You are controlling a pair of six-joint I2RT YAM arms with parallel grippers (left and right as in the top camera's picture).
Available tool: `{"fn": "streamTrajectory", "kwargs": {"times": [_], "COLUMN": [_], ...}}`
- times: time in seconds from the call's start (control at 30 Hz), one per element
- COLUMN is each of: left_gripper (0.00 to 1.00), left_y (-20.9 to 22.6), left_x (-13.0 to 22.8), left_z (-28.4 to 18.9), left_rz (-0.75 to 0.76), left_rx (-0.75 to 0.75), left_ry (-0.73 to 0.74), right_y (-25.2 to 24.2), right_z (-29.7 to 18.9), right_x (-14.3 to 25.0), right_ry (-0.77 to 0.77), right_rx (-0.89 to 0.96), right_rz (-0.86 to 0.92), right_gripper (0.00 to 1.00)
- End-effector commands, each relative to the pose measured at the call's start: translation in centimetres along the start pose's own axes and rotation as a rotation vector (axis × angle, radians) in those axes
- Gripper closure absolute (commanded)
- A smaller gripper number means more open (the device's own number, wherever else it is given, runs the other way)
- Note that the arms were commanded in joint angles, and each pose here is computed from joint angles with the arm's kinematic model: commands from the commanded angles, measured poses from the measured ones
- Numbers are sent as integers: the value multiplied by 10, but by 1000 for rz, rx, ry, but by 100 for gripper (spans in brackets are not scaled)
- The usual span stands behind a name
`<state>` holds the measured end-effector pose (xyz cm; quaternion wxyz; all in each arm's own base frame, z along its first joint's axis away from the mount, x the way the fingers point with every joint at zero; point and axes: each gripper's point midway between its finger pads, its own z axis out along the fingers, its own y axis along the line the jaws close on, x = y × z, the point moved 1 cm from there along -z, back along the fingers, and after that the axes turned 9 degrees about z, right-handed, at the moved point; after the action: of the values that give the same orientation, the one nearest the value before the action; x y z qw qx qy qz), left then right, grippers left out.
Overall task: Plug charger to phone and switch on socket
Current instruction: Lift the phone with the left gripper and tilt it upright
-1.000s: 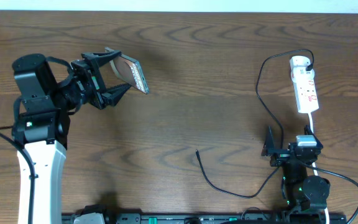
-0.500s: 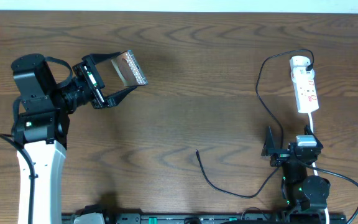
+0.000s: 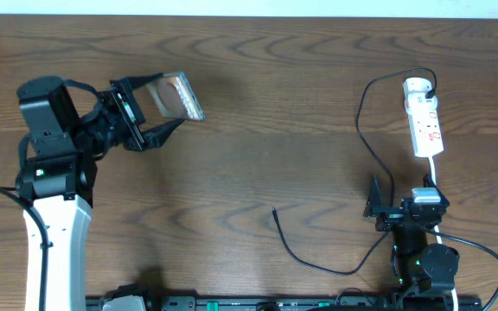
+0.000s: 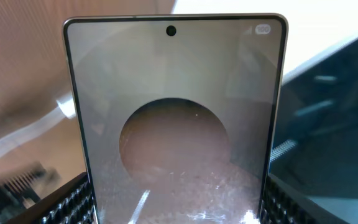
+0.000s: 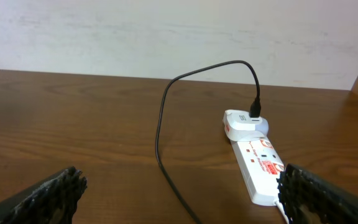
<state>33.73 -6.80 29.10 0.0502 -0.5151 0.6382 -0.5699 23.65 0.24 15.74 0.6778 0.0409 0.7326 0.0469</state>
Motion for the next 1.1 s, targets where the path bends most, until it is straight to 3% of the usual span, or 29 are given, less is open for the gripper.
{"fn": "streamTrajectory", "kwargs": {"times": [0.0,0.13,0.3,0.4,0.77,1.07], "left_gripper": [93,93,93,93,93,93], "left_y": [6,55,111,129,173,171], "left_x": [-28,-70,-103,-115,-138,-136], "left_z": [-8,-26,-70,-89,-93,-83], "left_rz": [341,421,388,387,352,349], "left_rx": [-60,-325,-676,-807,-998,-955], "left_ry": [-187,-406,-624,-709,-716,-676], "right_y": [0,0,0,0,0,1], "right_z": [0,0,0,0,0,0], "right_x": [2,2,2,2,-3,1], "right_ry": [7,7,7,7,-12,3], "right_rx": [0,0,0,0,1,-1], "right_rz": [10,10,10,10,9,9], "right_gripper": [1,1,1,1,1,1]}}
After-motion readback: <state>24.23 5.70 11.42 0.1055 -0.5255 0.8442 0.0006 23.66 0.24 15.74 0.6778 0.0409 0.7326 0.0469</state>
